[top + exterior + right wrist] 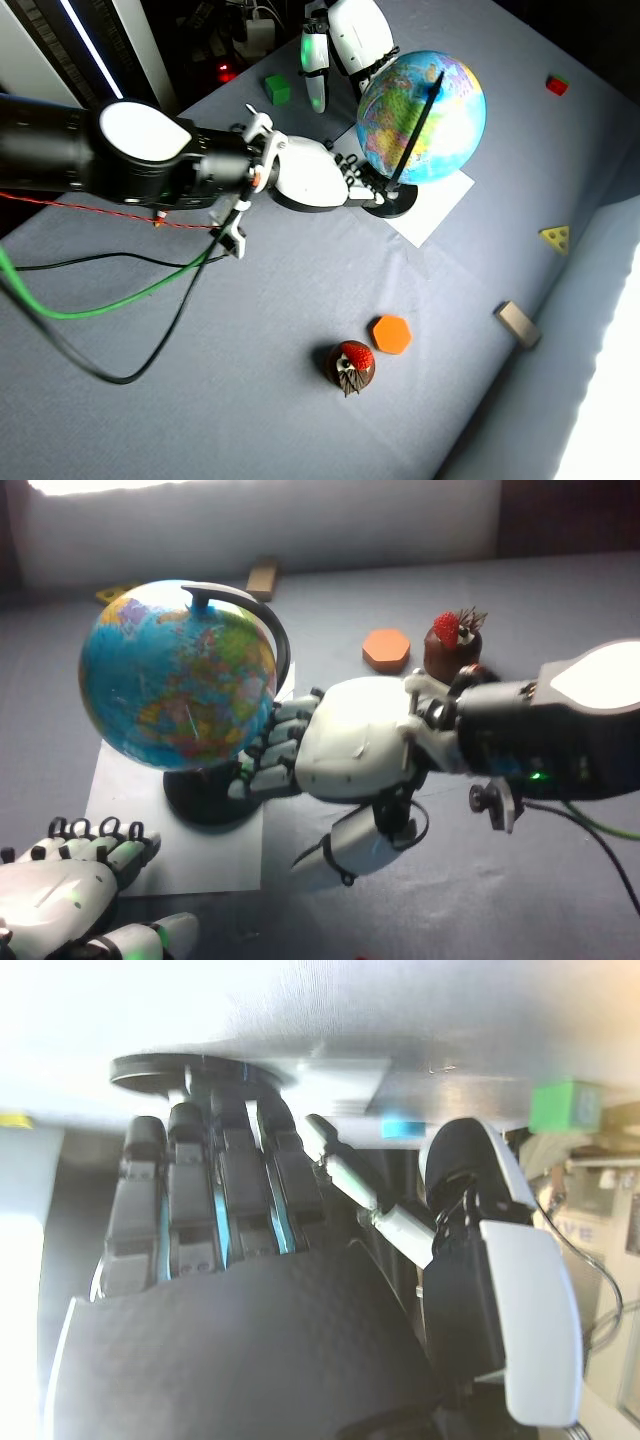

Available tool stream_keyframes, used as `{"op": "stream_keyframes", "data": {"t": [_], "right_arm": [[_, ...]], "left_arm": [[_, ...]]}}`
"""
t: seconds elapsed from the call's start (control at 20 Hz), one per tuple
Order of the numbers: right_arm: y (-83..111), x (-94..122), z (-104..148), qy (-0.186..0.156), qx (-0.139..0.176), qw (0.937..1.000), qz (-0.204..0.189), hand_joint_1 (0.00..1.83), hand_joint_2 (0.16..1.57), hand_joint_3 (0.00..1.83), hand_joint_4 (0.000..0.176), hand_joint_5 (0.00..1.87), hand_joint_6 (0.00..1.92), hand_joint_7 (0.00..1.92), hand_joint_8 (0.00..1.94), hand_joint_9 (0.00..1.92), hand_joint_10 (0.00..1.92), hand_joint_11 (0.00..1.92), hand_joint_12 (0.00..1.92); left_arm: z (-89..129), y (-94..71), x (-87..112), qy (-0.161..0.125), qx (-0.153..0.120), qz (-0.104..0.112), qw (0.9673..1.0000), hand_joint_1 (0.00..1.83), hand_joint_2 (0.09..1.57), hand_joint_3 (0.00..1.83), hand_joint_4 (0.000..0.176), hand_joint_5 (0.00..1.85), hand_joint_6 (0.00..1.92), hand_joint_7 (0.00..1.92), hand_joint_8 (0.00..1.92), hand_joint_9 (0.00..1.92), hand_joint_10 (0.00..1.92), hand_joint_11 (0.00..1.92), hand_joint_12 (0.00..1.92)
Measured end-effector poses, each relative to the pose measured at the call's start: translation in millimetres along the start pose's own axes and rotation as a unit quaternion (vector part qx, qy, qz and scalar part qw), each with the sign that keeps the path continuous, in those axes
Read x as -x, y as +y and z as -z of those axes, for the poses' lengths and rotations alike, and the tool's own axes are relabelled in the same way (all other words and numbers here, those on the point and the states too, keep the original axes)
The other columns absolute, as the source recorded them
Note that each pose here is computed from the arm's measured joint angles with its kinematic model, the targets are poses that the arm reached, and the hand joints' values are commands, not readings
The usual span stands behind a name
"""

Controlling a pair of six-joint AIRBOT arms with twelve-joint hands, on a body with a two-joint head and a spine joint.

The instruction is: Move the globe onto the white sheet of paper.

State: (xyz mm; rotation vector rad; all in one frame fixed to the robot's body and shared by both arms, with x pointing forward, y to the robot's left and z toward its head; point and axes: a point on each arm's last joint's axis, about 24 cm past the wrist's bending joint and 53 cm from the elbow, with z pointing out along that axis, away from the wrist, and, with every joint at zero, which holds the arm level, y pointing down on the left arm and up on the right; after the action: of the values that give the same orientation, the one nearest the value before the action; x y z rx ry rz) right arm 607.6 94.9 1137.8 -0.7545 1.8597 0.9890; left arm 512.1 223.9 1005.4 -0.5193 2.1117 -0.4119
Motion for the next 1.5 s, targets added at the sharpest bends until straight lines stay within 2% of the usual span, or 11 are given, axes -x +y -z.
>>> {"op": "stream_keyframes", "data": {"t": [0.25, 0.4, 0.5, 0.7, 0.85, 1.0, 1.05, 1.25, 1.4, 1.45, 1.5], "right_arm": [[5.8, -1.1, 22.3, 0.002, 0.008, 1.0, -0.003, 0.0, 1.17, 0.0, 0.0, 0.2, 0.01, 0.21, 0.0, 0.13, 0.0, 0.0, 0.16], [-8.9, -7.7, 41.5, 0.008, -0.007, 0.9997, -0.02, 0.0, 1.17, 0.0, 0.0, 0.19, 0.0, 0.21, 0.0, 0.13, 0.0, 0.0, 0.16], [-17.2, -11.9, 59.0, 0.013, -0.016, 0.9995, -0.024, 0.0, 1.17, 0.0, 0.0, 0.19, 0.0, 0.21, 0.0, 0.13, 0.0, 0.0, 0.16], [-29.8, -38.3, 94.4, 0.073, -0.027, 0.9931, -0.087, 0.0, 1.17, 0.0, 0.0, 0.17, 0.0, 0.21, 0.0, 0.13, 0.0, 0.0, 0.16], [-42.1, -33.0, 119.1, 0.066, -0.048, 0.9871, -0.138, 0.0, 1.17, 0.0, 0.0, 0.18, 0.01, 0.22, 0.0, 0.13, 0.0, 0.0, 0.16], [-58.7, -33.7, 142.5, 0.068, -0.104, 0.9698, -0.21, 0.0, 1.17, 0.0, 0.0, 0.2, 0.01, 0.22, 0.0, 0.13, 0.0, 0.0, 0.16], [-60.1, -33.1, 156.6, 0.07, -0.14, 0.9522, -0.262, 0.0, 1.17, 0.0, 0.0, 0.2, 0.01, 0.22, 0.0, 0.13, 0.0, 0.0, 0.16], [-51.5, -23.9, 163.5, 0.056, -0.168, 0.9379, -0.298, 0.0, 1.17, 0.0, 0.0, 0.17, 0.0, 0.19, 0.0, 0.12, 0.0, 0.0, 0.16], [-39.8, -9.6, 157.3, 0.026, -0.146, 0.9431, -0.297, 0.0, 1.17, 0.0, 0.0, 0.2, 0.01, 0.19, 0.0, 0.13, 0.0, 0.0, 0.19], [-33.5, -1.2, 154.3, 0.012, -0.133, 0.9494, -0.284, 0.0, 1.17, 0.0, 0.0, 0.22, 0.01, 0.21, 0.01, 0.15, 0.01, 0.0, 0.25], [-24.3, 8.4, 151.0, -0.003, -0.117, 0.9635, -0.241, 0.0, 1.17, 0.0, 0.0, 0.29, 0.04, 0.27, 0.02, 0.2, 0.02, 0.0, 0.37]], "left_arm": [[7.7, -9.8, -2.6, 0.032, 0.03, 0.005, 0.999, 0.0, 1.28, 0.0, 0.0, 0.07, 0.0, 0.03, 0.0, 0.02, 0.0, 0.0, 0.0], [14.6, -16.9, -11.7, 0.045, 0.041, 0.037, 0.9974, 0.0, 1.28, 0.0, 0.0, 0.07, 0.0, 0.04, 0.0, 0.02, 0.0, 0.0, 0.0], [18.3, -25.8, -14.4, 0.051, 0.044, 0.037, 0.997, 0.0, 1.28, 0.0, 0.0, 0.07, 0.01, 0.03, 0.0, 0.02, 0.0, 0.0, 0.0], [27.9, -43.7, -19.7, 0.071, 0.055, 0.054, 0.9946, 0.0, 1.28, 0.0, 0.0, 0.07, 0.0, 0.03, 0.0, 0.02, 0.0, 0.0, 0.0], [32.6, -54.4, -15.2, 0.077, 0.073, 0.056, 0.9929, 0.0, 1.28, 0.0, 0.0, 0.06, 0.0, 0.03, 0.0, 0.02, 0.0, 0.0, 0.0], [37.7, -70.6, -16.1, 0.093, 0.088, 0.062, 0.9899, 0.0, 1.28, 0.0, 0.0, 0.06, 0.0, 0.04, 0.0, 0.02, 0.0, 0.0, 0.0], [42.4, -83.4, -16.8, 0.1, 0.09, 0.059, 0.9891, 0.0, 1.28, 0.0, 0.0, 0.06, 0.0, 0.04, 0.0, 0.02, 0.0, 0.0, 0.0], [47.5, -94.7, -14.8, 0.098, 0.095, 0.076, 0.9877, 0.0, 1.27, 0.0, 0.0, 0.07, 0.0, 0.04, 0.0, 0.03, 0.0, 0.0, 0.0], [50.4, -106.0, -14.6, 0.1, 0.091, 0.078, 0.9878, 0.0, 1.27, 0.0, 0.0, 0.07, 0.0, 0.05, 0.01, 0.03, 0.01, 0.0, 0.0], [50.8, -107.8, -14.5, 0.1, 0.09, 0.078, 0.9879, 0.0, 1.27, 0.0, 0.0, 0.12, 0.01, 0.12, 0.01, 0.09, 0.01, 0.0, 0.0], [51.7, -109.8, -14.6, 0.1, 0.088, 0.079, 0.9879, 0.0, 1.28, 0.0, 0.0, 0.22, 0.02, 0.19, 0.01, 0.14, 0.01, 0.0, 0.0]]}}
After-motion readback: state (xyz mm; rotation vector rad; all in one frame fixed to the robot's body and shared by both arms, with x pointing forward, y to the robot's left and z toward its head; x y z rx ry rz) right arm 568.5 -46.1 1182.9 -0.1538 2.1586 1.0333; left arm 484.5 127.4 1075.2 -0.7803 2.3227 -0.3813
